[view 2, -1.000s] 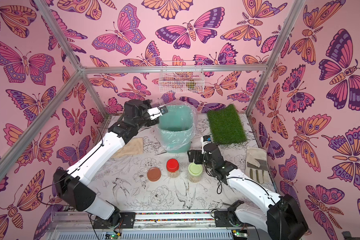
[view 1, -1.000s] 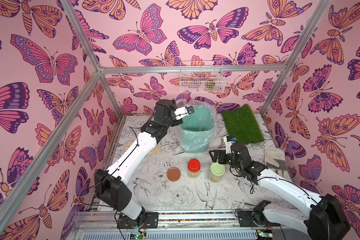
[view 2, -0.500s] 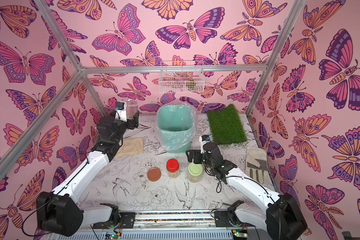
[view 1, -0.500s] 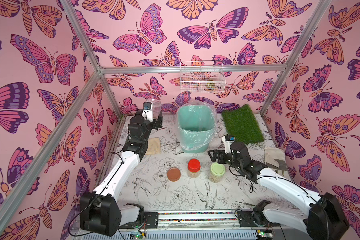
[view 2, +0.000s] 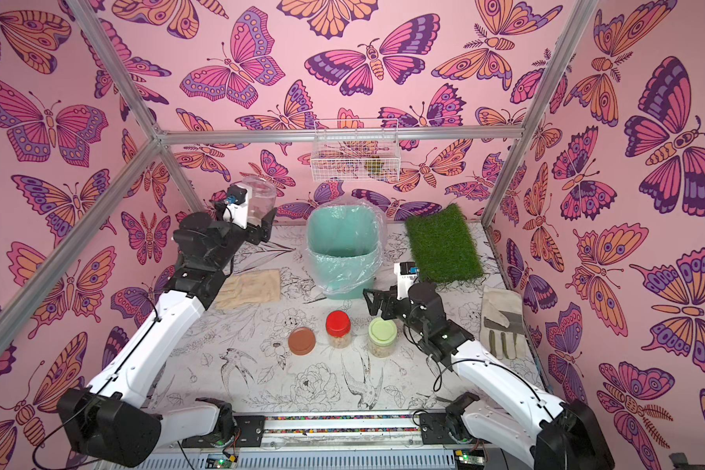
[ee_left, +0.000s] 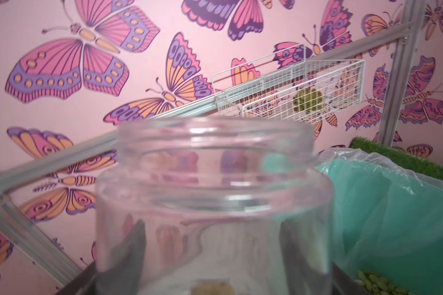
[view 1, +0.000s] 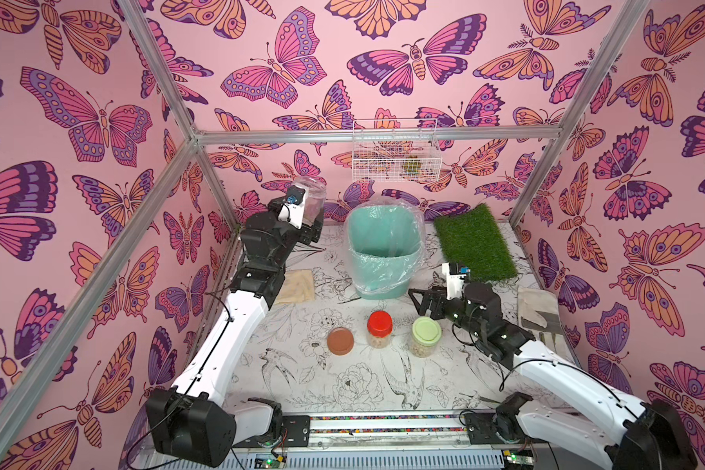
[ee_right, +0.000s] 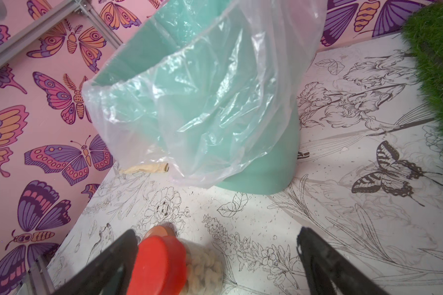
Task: Empty moldy peanuts from jars
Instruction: Pour the moldy peanuts from the jar into the trash bin, then place the jar at the center of the board.
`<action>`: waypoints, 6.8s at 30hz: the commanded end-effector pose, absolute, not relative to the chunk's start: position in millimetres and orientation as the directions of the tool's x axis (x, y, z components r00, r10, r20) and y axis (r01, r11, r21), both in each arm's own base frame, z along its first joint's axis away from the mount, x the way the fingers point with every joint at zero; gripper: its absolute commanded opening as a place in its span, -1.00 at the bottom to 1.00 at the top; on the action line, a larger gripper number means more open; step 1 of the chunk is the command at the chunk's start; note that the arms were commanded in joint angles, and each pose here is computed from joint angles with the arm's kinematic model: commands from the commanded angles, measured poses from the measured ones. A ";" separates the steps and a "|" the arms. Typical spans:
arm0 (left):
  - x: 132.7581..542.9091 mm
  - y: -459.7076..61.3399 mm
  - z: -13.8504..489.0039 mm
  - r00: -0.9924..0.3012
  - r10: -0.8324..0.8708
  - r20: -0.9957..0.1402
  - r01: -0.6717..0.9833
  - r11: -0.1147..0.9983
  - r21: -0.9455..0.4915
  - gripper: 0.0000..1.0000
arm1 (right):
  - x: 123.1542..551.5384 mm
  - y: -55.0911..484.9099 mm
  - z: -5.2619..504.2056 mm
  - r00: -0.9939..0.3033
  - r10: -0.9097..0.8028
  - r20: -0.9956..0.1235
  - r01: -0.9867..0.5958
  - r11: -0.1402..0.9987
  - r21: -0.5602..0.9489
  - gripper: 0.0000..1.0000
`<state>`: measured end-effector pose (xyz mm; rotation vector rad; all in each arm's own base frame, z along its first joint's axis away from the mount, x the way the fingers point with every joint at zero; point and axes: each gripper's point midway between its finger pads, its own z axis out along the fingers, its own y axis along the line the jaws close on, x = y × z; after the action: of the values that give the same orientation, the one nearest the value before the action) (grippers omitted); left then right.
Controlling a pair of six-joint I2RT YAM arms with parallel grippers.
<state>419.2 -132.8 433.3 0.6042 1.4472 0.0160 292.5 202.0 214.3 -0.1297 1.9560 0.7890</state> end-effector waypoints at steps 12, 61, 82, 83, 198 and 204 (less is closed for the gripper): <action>457.8 -232.0 399.0 0.355 0.784 0.510 0.172 -0.591 0.788 -1.00 | 287.2 202.3 242.0 -0.365 0.226 -0.903 -0.507 0.766 0.396 0.98; 441.1 -226.2 406.1 0.261 0.826 -0.499 0.457 0.350 0.818 -1.00 | 290.6 238.5 269.5 -0.353 0.187 -0.917 -0.649 0.656 0.384 0.98; 315.1 -201.7 349.8 0.287 0.472 -0.834 0.746 0.436 0.504 -1.00 | 297.8 302.6 347.2 -0.592 0.062 -0.804 -0.688 0.481 0.544 0.88; 311.1 -202.6 348.8 0.289 0.463 -0.838 0.754 0.429 0.498 -1.00 | 297.5 307.8 347.8 -0.599 0.041 -0.799 -0.692 0.475 0.543 0.86; 326.3 -2.3 237.1 -0.318 0.058 -0.946 0.039 0.998 0.048 1.00 | 344.1 431.1 147.5 -0.449 -0.809 -0.379 -0.738 0.575 -0.354 -1.00; 323.9 4.0 238.0 -0.313 0.069 -0.947 0.008 0.997 0.070 1.00 | 354.8 429.4 131.0 -0.450 -0.819 -0.355 -0.713 0.569 -0.410 -0.98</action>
<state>325.6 -2.7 236.7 0.0649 1.9054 0.0150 346.6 428.4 117.7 -1.2595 2.3323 -0.2255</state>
